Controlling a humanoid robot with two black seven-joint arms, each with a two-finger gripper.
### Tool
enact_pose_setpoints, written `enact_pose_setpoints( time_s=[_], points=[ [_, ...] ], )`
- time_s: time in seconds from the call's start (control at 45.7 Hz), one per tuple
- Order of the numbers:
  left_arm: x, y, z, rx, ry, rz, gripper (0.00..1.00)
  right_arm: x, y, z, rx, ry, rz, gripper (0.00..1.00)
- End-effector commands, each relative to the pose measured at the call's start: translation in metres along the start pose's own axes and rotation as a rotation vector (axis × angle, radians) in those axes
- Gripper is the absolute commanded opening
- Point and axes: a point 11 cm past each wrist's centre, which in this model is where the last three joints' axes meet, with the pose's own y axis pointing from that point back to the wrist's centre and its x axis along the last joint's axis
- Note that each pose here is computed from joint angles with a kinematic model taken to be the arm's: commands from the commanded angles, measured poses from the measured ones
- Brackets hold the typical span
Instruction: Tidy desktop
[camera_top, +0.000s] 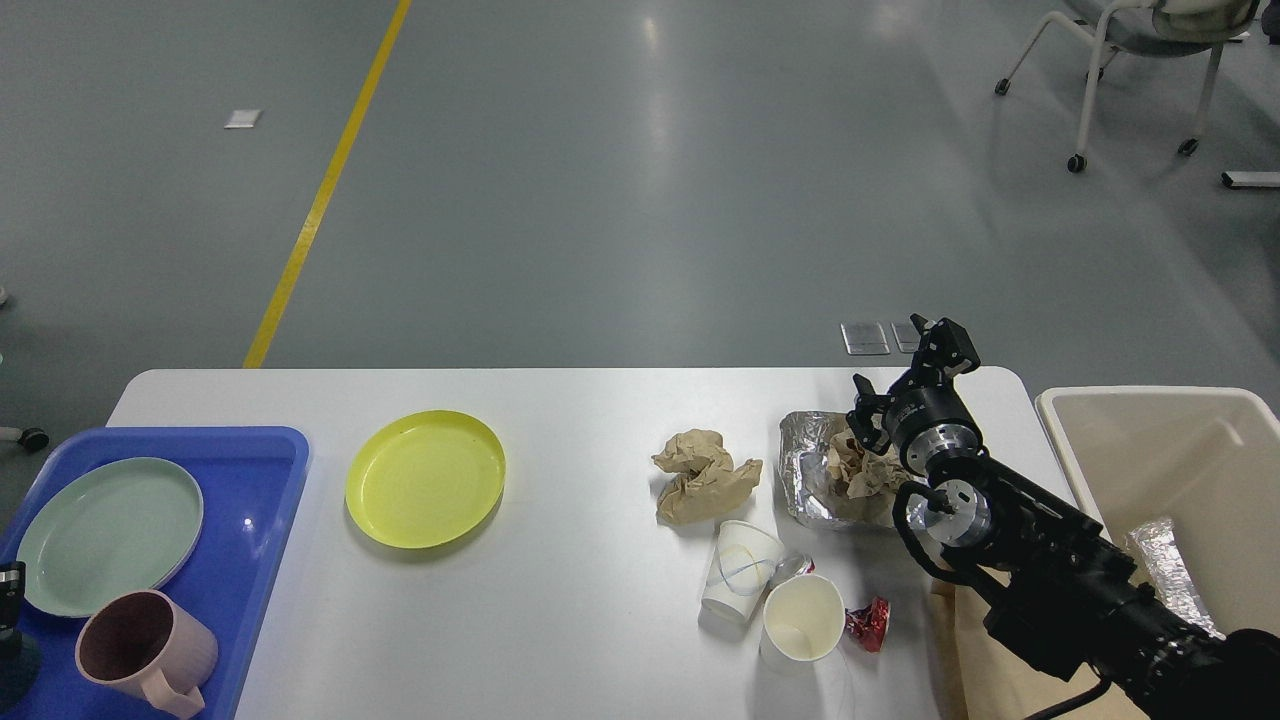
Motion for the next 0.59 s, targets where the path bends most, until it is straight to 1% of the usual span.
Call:
enact_pose_setpoints(
  time_s=[0.0,0.131,0.306,0.394,0.437,0.459,0.481,0.547,0.568],
  points=[
    [-0.0045,-0.0095,-0.0043,0.006,-0.004,0.004,0.08,0.0000,0.0000,-0.0001,0.001,0.000,0.000,1.00],
    [-0.0109,-0.0164,-0.0094,-0.011,-0.002,-0.001,0.08,-0.0005,0.0000,-0.0002,0.001,-0.001,-0.001,1.00],
    [-0.0116,-0.0172,-0.0082,-0.021,-0.001,-0.004,0.08,0.0000,0.0000,-0.0001,0.001,0.000,0.000,1.00],
    [-0.0109,-0.0170,-0.0067,-0.031,0.007,0.001,0.12,0.0000,0.0000,-0.0001,0.001,0.000,0.000,1.00],
    [-0.0102,-0.0170,-0.0056,-0.041,0.014,0.007,0.20,0.0000,0.0000,0.0000,-0.001,0.001,0.000,1.00],
    [-0.0096,-0.0170,-0.0048,-0.048,0.021,0.012,0.28,-0.0005,0.0000,-0.0002,0.001,0.001,-0.002,1.00],
    [-0.0085,-0.0166,-0.0039,-0.056,0.029,0.020,0.36,0.0000,0.0000,0.0000,-0.001,0.000,0.000,1.00],
    [-0.0073,-0.0175,-0.0019,-0.090,0.070,0.044,0.67,-0.0005,0.0000,-0.0002,0.001,-0.001,-0.001,1.00],
    [-0.0070,-0.0181,-0.0014,-0.102,0.087,0.053,0.74,0.0000,0.0000,-0.0001,0.001,0.001,0.000,1.00]
  ],
)
